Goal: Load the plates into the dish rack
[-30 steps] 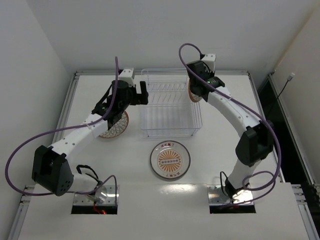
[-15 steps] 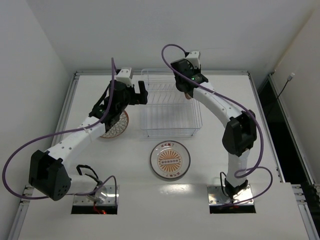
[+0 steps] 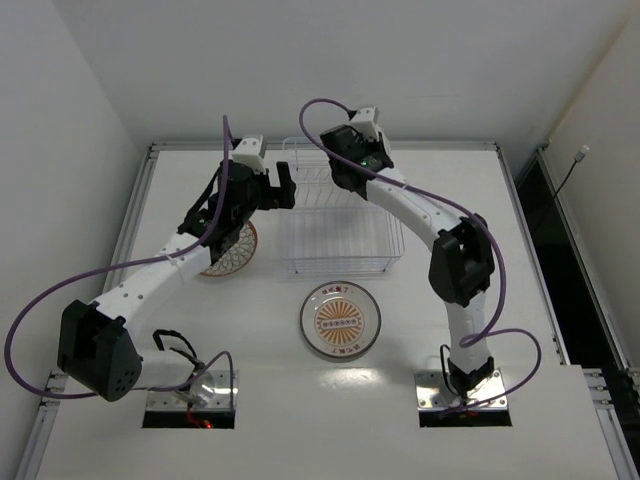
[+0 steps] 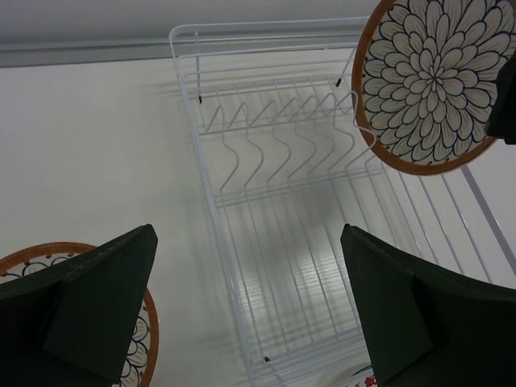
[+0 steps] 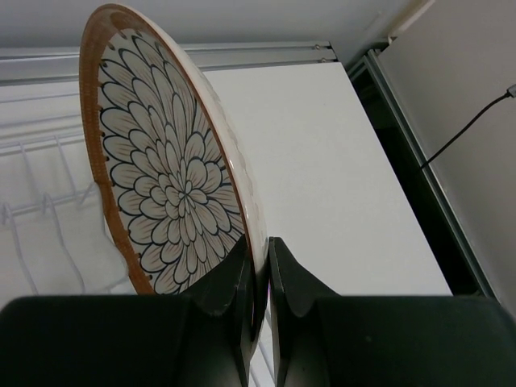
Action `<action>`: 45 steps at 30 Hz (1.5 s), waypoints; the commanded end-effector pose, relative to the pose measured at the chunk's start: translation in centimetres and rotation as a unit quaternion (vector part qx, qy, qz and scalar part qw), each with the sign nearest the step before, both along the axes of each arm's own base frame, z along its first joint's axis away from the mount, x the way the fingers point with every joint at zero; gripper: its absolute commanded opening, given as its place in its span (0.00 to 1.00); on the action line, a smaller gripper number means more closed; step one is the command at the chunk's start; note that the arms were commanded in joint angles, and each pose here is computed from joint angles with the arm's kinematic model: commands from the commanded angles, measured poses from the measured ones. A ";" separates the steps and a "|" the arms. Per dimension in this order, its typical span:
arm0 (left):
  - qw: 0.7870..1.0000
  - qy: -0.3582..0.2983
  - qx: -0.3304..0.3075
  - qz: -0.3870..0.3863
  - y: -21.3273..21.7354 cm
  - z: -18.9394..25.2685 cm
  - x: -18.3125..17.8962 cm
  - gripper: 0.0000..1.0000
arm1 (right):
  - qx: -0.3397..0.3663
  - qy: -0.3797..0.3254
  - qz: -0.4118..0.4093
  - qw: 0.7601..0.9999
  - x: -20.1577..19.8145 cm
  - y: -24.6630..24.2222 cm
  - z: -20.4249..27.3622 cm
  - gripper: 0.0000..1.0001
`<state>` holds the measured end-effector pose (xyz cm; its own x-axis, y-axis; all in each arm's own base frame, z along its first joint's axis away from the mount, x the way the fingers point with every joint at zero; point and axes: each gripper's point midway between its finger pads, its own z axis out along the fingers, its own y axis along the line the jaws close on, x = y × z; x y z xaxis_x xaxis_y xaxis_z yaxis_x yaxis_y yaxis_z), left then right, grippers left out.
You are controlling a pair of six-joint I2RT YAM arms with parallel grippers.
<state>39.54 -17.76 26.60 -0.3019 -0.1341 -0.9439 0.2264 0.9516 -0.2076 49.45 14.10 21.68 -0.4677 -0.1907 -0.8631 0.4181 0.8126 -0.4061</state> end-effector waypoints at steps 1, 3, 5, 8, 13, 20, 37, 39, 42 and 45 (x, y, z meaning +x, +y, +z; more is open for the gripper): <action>0.999 -0.032 -0.011 -0.010 -0.4 2.2 -0.2 0.99 | -0.002 -0.058 -0.023 0.998 1.0 1.0 3.3 0.00; 0.999 -0.032 -0.011 -0.010 -0.4 2.2 -0.2 0.99 | -0.012 -0.052 -0.016 0.998 0.7 1.8 3.0 0.00; 0.999 -0.032 -0.011 -0.010 -0.4 2.2 -0.2 0.99 | -0.021 -0.047 -0.013 0.999 0.7 2.3 2.9 0.01; 0.999 -0.032 -0.011 -0.010 -0.4 2.2 -0.2 0.99 | -0.044 -0.042 -0.012 0.998 0.2 3.1 2.5 0.02; 0.999 -0.032 -0.011 -0.010 -0.4 2.2 -0.2 0.99 | -0.076 -0.032 -0.016 0.996 -0.5 4.3 1.3 0.02; 0.999 -0.032 -0.010 -0.005 -0.3 2.2 -0.1 0.99 | -0.065 -0.019 0.004 0.998 -0.8 5.8 -0.8 0.02; 0.999 -0.032 -0.010 -0.005 -0.3 2.2 -0.1 0.99 | 0.049 0.025 0.060 0.997 -1.4 7.9 -4.4 0.41; 0.999 -0.032 -0.010 -0.005 -0.3 2.2 -0.1 0.99 | 0.052 0.026 0.058 0.997 -1.4 7.3 -3.9 0.58; 0.999 -0.032 -0.010 -0.005 -0.3 2.2 -0.1 0.99 | 0.070 0.005 0.053 0.996 -1.4 6.7 -1.7 0.68; 0.999 -0.037 -0.011 -0.001 0.0 2.6 -0.2 0.99 | 0.090 -0.018 0.054 0.994 -1.6 6.1 0.8 0.70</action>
<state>39.55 -17.74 26.60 -0.3016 -0.1342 -0.9440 0.2251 0.9521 -0.2073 48.14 21.02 16.13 -0.5249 -0.1896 -0.8298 0.2846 0.8797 -0.3810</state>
